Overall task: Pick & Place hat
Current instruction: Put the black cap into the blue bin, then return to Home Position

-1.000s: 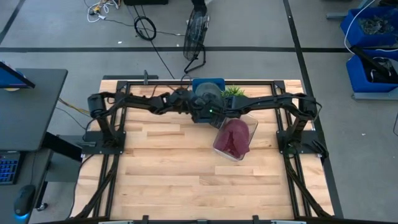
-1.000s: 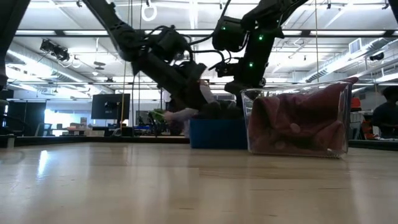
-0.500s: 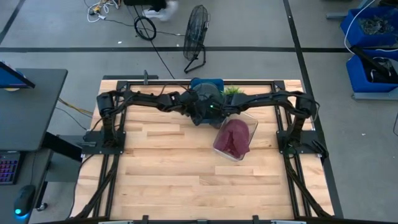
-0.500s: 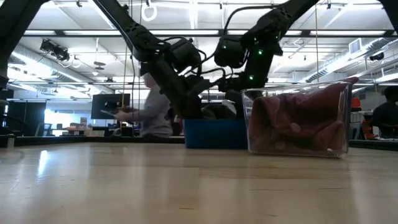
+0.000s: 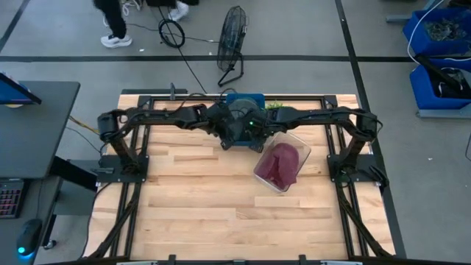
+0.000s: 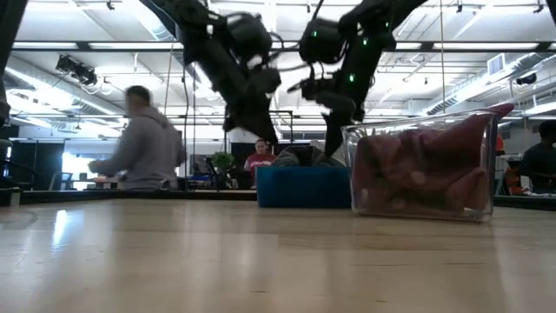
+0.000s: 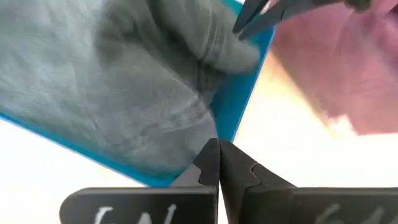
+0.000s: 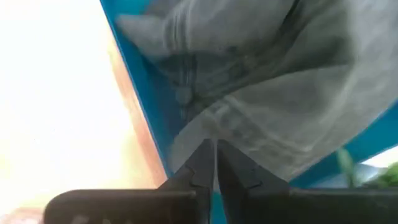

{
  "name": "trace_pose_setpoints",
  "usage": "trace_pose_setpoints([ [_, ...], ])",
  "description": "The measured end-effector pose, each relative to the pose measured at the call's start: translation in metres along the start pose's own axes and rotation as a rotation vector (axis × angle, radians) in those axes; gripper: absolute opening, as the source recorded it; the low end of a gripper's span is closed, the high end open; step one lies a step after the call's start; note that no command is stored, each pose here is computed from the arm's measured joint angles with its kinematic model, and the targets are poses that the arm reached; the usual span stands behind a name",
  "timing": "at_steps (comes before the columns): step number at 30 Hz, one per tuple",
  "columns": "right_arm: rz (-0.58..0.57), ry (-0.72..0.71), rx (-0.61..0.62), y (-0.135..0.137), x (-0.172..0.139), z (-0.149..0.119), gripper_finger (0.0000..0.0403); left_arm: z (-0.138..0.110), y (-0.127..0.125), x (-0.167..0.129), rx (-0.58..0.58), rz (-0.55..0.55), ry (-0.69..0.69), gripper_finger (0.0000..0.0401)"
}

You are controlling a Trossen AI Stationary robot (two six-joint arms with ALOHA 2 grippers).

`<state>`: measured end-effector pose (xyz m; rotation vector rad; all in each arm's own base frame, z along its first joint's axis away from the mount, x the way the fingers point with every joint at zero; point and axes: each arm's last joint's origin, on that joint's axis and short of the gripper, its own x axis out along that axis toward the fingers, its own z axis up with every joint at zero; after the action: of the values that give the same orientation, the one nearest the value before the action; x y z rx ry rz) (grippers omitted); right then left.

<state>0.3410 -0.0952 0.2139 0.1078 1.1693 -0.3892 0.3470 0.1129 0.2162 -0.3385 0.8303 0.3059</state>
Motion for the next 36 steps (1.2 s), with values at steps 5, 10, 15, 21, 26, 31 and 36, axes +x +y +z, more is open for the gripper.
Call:
trace_pose_setpoints([
  [5,0.001,-0.051,0.000,-0.004,-0.029,0.005,0.0022,0.013,0.000,-0.022,0.011,0.071,-0.127,0.0003],
  [10,0.007,-0.089,0.001,-0.006,-0.060,-0.001,0.0022,0.025,0.022,-0.015,-0.006,0.129,-0.238,0.0003],
  [15,0.012,-0.145,0.006,-0.001,-0.095,-0.010,0.0022,0.028,0.055,0.016,-0.051,0.147,-0.290,0.0003],
  [21,-0.040,-0.205,0.036,0.005,-0.119,-0.019,0.0022,0.011,0.082,0.059,-0.115,0.135,-0.219,0.0003],
  [26,-0.032,-0.189,0.057,0.011,-0.121,-0.022,0.0022,0.000,0.089,0.073,-0.129,0.169,-0.146,0.0003],
  [31,-0.025,-0.160,0.043,0.018,-0.119,-0.024,0.0022,0.006,0.083,0.062,-0.092,0.172,-0.180,0.0003],
  [36,-0.024,-0.085,0.071,0.025,-0.120,-0.034,0.0022,0.015,0.074,0.028,-0.060,0.186,-0.178,0.0003],
])
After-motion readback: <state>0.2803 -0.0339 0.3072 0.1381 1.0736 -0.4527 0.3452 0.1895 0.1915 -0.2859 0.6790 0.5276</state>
